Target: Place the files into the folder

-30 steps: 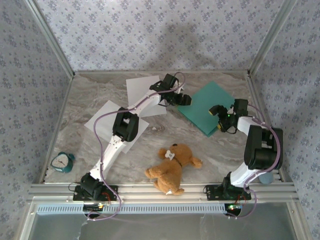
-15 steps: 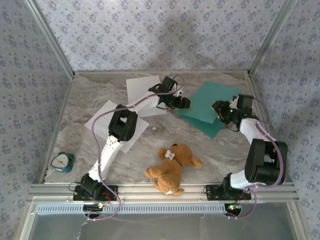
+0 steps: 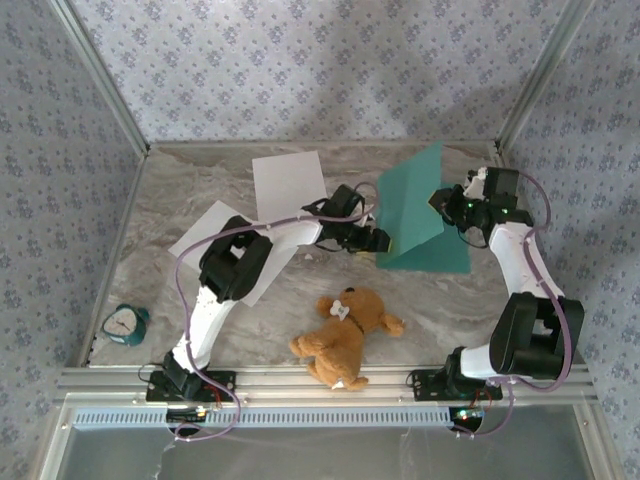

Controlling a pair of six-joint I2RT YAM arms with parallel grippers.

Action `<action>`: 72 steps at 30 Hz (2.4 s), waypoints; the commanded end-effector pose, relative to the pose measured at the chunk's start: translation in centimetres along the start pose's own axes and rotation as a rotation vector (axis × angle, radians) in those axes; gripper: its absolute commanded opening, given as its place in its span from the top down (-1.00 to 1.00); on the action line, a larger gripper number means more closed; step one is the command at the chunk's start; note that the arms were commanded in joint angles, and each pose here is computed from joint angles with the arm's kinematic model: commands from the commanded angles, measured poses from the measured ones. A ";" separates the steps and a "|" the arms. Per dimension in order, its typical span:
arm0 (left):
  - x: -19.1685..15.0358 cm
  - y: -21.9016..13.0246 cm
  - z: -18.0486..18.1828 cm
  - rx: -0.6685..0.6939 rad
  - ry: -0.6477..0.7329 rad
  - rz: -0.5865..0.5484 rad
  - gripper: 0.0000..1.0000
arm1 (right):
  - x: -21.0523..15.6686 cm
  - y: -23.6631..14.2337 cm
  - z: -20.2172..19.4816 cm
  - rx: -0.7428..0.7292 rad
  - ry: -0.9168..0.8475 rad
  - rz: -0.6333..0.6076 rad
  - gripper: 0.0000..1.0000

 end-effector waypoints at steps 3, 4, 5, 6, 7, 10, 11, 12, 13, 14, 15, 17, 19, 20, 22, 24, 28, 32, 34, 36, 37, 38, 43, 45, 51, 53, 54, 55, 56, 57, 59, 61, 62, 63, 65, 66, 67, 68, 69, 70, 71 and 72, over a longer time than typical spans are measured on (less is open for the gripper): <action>1.0 -3.0 -3.1 -0.008 0.055 -0.133 -0.33 | -0.6 -1.0 2.1 0.070 -0.065 0.082 0.31; 0.9 -3.4 -3.0 0.010 0.057 -0.141 -0.37 | -0.7 -1.0 2.4 0.085 -0.072 0.091 0.21; 0.8 -3.9 -3.2 0.024 0.063 -0.151 -0.42 | -0.7 -1.0 2.7 0.098 -0.079 0.099 0.14; 0.8 -4.5 -3.3 0.036 0.067 -0.165 -0.47 | -0.7 -1.0 3.1 0.115 -0.085 0.107 0.07; 0.7 -5.1 -3.4 0.045 0.070 -0.176 -0.52 | -0.8 -0.9 3.6 0.138 -0.096 0.121 -0.02; 0.9 -7.1 -4.0 0.067 0.080 -0.219 -0.62 | -1.1 -0.6 5.1 0.205 -0.118 0.155 -0.20; 0.9 -7.8 -4.2 0.076 0.081 -0.235 -0.65 | -1.2 -0.4 5.6 0.221 -0.125 0.159 -0.24; 1.0 -8.6 -4.4 0.083 0.084 -0.254 -0.66 | -1.3 -0.2 6.2 0.237 -0.136 0.164 -0.28; 1.2 -9.5 -4.7 0.090 0.087 -0.276 -0.67 | -1.5 0.2 6.8 0.249 -0.154 0.169 -0.32; 1.3 -10.3 -5.0 0.097 0.089 -0.296 -0.67 | -1.7 0.7 7.1 0.256 -0.141 0.184 -0.35; 1.3 -11.1 -5.3 0.105 0.090 -0.316 -0.67 | -1.9 1.1 7.4 0.269 -0.138 0.196 -0.38; 1.4 -12.9 -5.7 0.123 0.088 -0.365 -0.68 | -1.9 1.5 9.2 0.330 -0.142 0.203 -0.43; 1.4 -14.5 -6.2 0.120 0.081 -0.405 -0.68 | -2.2 2.4 9.9 0.365 -0.131 0.211 -0.50; 1.4 -15.2 -6.4 0.115 0.077 -0.422 -0.68 | -2.4 2.9 10.2 0.378 -0.127 0.216 -0.54; 1.5 -16.3 -6.6 0.102 0.068 -0.446 -0.68 | -2.9 3.8 11.0 0.411 -0.121 0.236 -0.57; 1.7 -17.1 -6.9 0.067 0.064 -0.461 -0.67 | -3.1 4.7 11.4 0.436 -0.108 0.251 -0.58; 1.9 -18.2 -6.9 0.004 0.049 -0.481 -0.65 | -4.2 6.7 10.7 0.437 -0.062 0.282 -0.60; 2.2 -18.2 -6.8 -0.002 0.050 -0.474 -0.56 | -4.8 7.8 10.6 0.445 -0.042 0.290 -0.65; 2.4 -18.3 -6.7 -0.008 0.049 -0.474 -0.49 | -5.2 8.3 10.4 0.447 -0.031 0.298 -0.66; 2.5 -18.4 -6.6 -0.006 0.047 -0.476 -0.46 | -5.4 8.8 10.2 0.444 -0.019 0.304 -0.67; 2.5 -18.5 -6.6 -0.007 0.047 -0.475 -0.46 | -5.6 9.0 10.0 0.442 -0.014 0.307 -0.67; 2.6 -18.5 -6.6 -0.009 0.047 -0.475 -0.44 | -5.7 9.3 9.9 0.440 -0.009 0.307 -0.67; 2.6 -18.6 -6.3 -0.008 0.037 -0.470 -0.39 | -6.5 10.4 9.6 0.432 0.001 0.329 -0.69; 2.6 -18.7 -6.0 -0.007 0.026 -0.470 -0.34 | -6.7 10.8 9.5 0.429 0.006 0.338 -0.69; 2.2 -18.7 -4.7 0.007 -0.011 -0.461 -0.11 | -7.0 11.4 9.4 0.432 0.014 0.350 -0.69; 2.1 -18.6 -3.9 0.017 -0.024 -0.454 -0.01 | -7.0 11.3 9.6 0.437 0.009 0.351 -0.69; 2.0 -18.5 -3.4 0.030 -0.031 -0.446 0.04 | -7.0 11.2 9.6 0.436 0.011 0.354 -0.70; 1.8 -18.5 -2.7 0.043 -0.044 -0.437 0.11 | -7.1 11.1 9.7 0.436 0.007 0.354 -0.70; 1.7 -18.6 -2.0 0.045 -0.056 -0.437 0.17 | -7.1 11.0 9.7 0.436 0.002 0.355 -0.70; 1.5 -18.6 -1.4 0.041 -0.069 -0.438 0.24 | -7.1 10.9 9.8 0.434 -0.001 0.355 -0.70; 1.3 -18.7 -0.4 0.023 -0.089 -0.439 0.38 | -7.1 10.7 9.7 0.426 -0.007 0.354 -0.70; 1.0 -18.9 0.5 0.034 -0.103 -0.437 0.39 | -7.0 10.4 9.7 0.421 -0.012 0.352 -0.70; 0.8 -18.9 0.9 0.039 -0.108 -0.435 0.39 | -6.9 10.3 9.6 0.419 -0.015 0.350 -0.70; 0.7 -18.9 1.1 0.039 -0.110 -0.431 0.39 | -6.9 10.2 9.6 0.416 -0.016 0.350 -0.70; 0.5 -18.9 1.6 0.021 -0.104 -0.423 0.40 | -6.8 9.9 9.5 0.410 -0.024 0.346 -0.71; 0.3 -18.8 1.8 0.015 -0.103 -0.421 0.40 | -6.7 9.7 9.5 0.407 -0.026 0.345 -0.71; 0.1 -18.8 2.0 0.017 -0.102 -0.421 0.40 | -6.6 9.6 9.4 0.404 -0.028 0.343 -0.71; -0.1 -18.8 2.3 0.020 -0.105 -0.425 0.40 | -6.6 9.5 9.2 0.400 -0.031 0.344 -0.71; -0.3 -18.9 2.6 0.022 -0.112 -0.427 0.40 | -6.5 9.3 9.2 0.397 -0.032 0.344 -0.71; -0.5 -18.9 3.2 0.023 -0.126 -0.428 0.41 | -6.4 9.1 9.1 0.393 -0.033 0.344 -0.71; -0.7 -19.0 3.6 0.021 -0.134 -0.429 0.41 | -6.4 9.0 8.9 0.390 -0.034 0.344 -0.71; -0.8 -19.0 3.9 0.020 -0.137 -0.430 0.41 | -6.3 8.8 8.8 0.388 -0.035 0.342 -0.72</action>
Point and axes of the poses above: each hand's point on the last joint's axis, 136 mm out from that joint toward the fingers, its own y axis out along the fingers, its own z axis along the line the jaws close on, x = y × z, the point moved 10 cm from there along -y, back along the fingers, and after that the axes turned 10 degrees about y, right-handed, at the moved point
